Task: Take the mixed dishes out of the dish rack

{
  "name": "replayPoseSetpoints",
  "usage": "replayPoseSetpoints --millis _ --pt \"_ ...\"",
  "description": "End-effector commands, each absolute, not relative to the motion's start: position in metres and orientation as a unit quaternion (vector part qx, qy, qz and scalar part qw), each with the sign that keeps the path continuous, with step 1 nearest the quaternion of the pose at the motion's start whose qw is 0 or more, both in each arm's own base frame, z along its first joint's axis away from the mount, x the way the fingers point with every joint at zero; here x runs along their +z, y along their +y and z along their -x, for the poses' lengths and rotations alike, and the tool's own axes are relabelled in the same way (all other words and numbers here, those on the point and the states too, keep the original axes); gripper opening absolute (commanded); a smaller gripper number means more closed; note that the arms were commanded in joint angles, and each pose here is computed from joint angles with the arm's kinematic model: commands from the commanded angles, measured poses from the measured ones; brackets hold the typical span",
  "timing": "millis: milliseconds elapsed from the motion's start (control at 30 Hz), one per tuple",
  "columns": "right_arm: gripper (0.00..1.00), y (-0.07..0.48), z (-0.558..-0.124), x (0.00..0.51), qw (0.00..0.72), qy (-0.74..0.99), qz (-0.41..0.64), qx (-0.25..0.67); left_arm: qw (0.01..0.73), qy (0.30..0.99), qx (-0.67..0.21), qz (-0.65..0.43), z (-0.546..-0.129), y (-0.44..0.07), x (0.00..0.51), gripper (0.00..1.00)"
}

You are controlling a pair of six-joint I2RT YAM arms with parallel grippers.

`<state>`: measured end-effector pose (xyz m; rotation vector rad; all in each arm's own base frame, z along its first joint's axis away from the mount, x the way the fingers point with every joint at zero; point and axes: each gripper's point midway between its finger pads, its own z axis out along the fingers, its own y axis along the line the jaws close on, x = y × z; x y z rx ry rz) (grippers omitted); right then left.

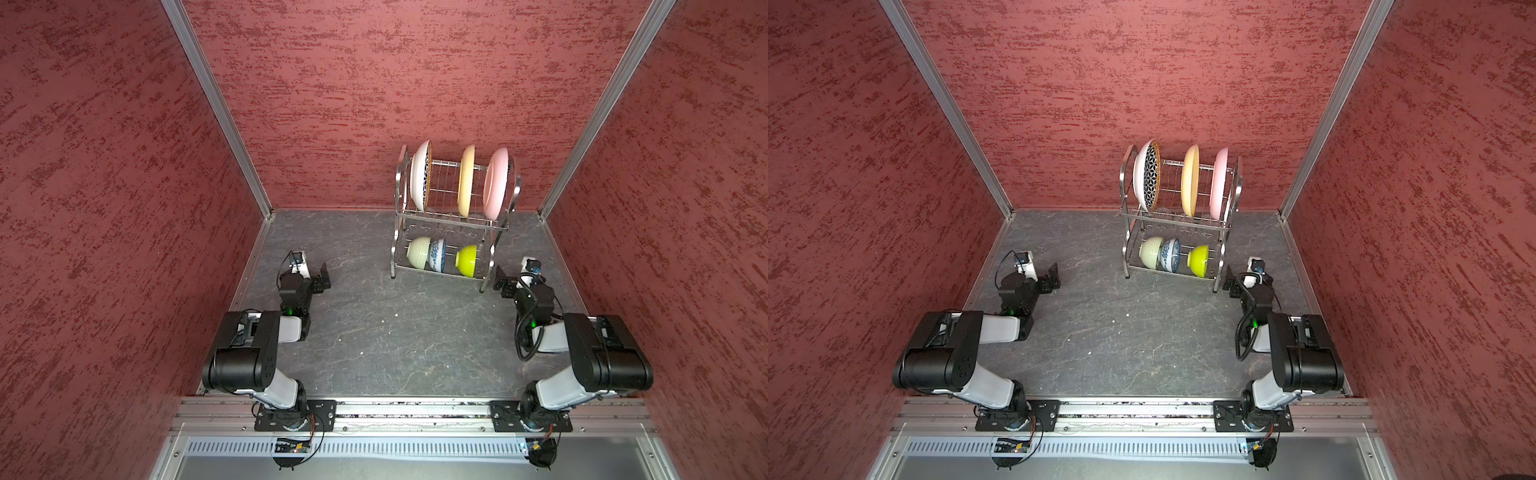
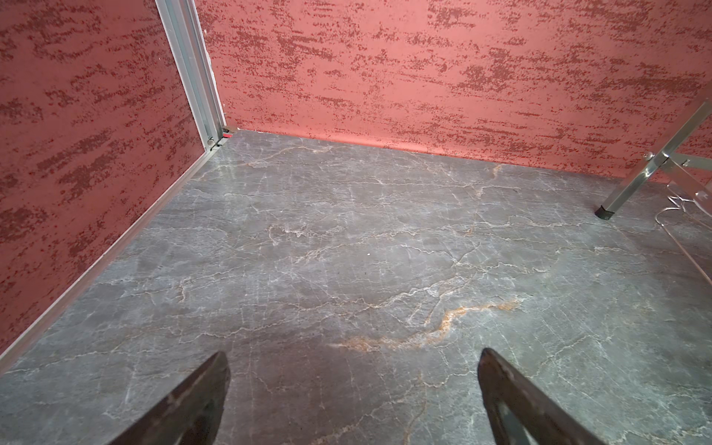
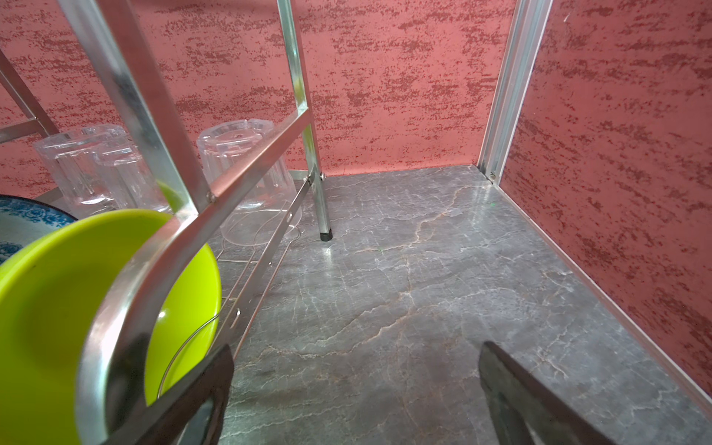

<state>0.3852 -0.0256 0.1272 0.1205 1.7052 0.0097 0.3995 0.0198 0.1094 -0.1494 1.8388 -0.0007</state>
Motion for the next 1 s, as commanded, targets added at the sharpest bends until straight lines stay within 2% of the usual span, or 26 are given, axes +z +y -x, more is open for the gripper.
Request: replayPoseSetpoints --millis 0,233,267,367,400,567,667,867,967 --pt "0.99 -0.031 -0.387 0.136 0.669 0.740 -0.066 -0.005 0.613 0.787 -0.003 0.066 -0.400 0.019 0.115 1.00" --pt "0.99 -0.052 -0.359 0.185 0.700 0.701 -0.131 -0.036 0.609 0.790 0.006 0.073 -0.395 0.021 0.158 0.99" --pt "0.99 -0.059 -0.356 0.190 0.699 0.697 -0.158 -0.036 0.615 0.782 0.013 0.099 -0.392 0.027 0.167 0.99" --pt "0.99 -0.065 -0.346 0.203 0.701 0.683 -0.202 -0.021 0.593 0.755 0.018 0.278 -0.368 0.064 0.183 1.00" --pt "0.99 -0.068 -0.344 0.206 0.699 0.681 -0.217 -0.019 0.586 0.755 0.016 0.293 -0.364 0.066 0.190 0.99" --pt "0.99 -0.080 -0.337 0.238 0.690 0.668 -0.279 -0.014 0.588 0.743 -0.019 0.319 -0.346 0.062 0.236 0.99" --pt "0.99 -0.074 -0.333 0.256 0.689 0.671 -0.273 0.000 0.606 0.729 -0.070 0.310 -0.340 0.051 0.268 0.99" --pt "0.83 -0.055 -0.327 0.311 0.693 0.681 -0.233 0.028 0.640 0.709 -0.167 0.244 -0.342 0.016 0.349 1.00" --pt "0.71 -0.043 -0.328 0.346 0.698 0.683 -0.212 0.047 0.640 0.708 -0.227 0.192 -0.354 -0.014 0.384 1.00"
